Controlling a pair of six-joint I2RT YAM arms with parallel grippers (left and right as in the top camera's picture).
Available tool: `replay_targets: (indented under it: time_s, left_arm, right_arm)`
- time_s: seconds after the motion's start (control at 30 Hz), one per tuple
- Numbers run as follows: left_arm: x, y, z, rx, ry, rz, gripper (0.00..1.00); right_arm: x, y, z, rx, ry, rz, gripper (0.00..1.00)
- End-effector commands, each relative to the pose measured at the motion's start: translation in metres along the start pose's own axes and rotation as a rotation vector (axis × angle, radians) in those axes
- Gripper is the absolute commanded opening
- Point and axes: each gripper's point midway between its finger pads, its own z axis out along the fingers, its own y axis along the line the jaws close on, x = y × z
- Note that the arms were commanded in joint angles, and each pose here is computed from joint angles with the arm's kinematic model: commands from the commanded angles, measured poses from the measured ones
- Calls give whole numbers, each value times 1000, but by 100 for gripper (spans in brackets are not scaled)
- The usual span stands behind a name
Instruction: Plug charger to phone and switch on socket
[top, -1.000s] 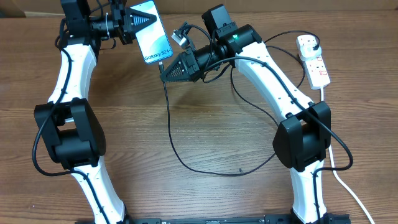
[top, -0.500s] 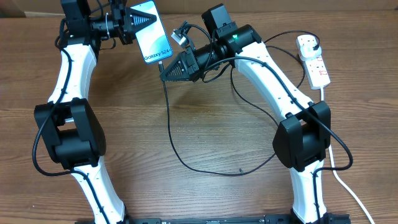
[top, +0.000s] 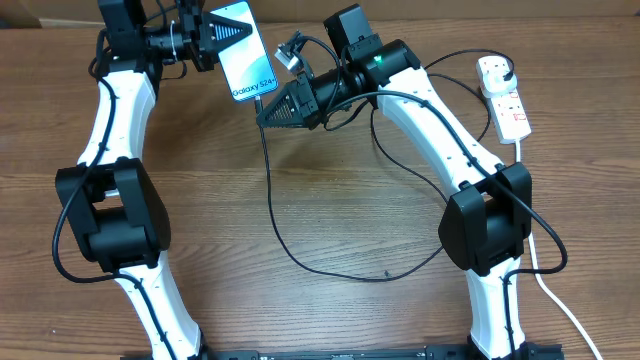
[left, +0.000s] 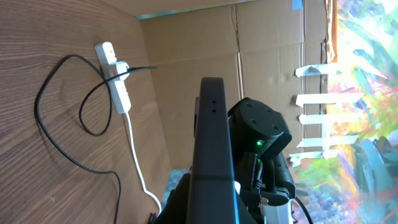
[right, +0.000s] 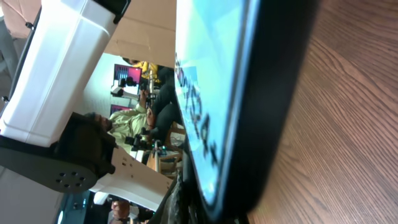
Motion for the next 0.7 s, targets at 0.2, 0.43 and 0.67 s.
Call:
replay_targets:
  time_s: [0.2, 0.43, 0.67]
  left_arm:
    - [7, -13, 7, 22, 45, 19, 4]
    - [7, -13, 6, 22, 44, 19, 4]
    - [7, -13, 7, 22, 45, 19, 4]
  right_arm:
    - [-4, -9, -3, 1, -11, 29, 4]
    - [-9, -14, -14, 8, -33, 35, 4]
    - [-12, -17, -22, 13, -50, 38, 4]
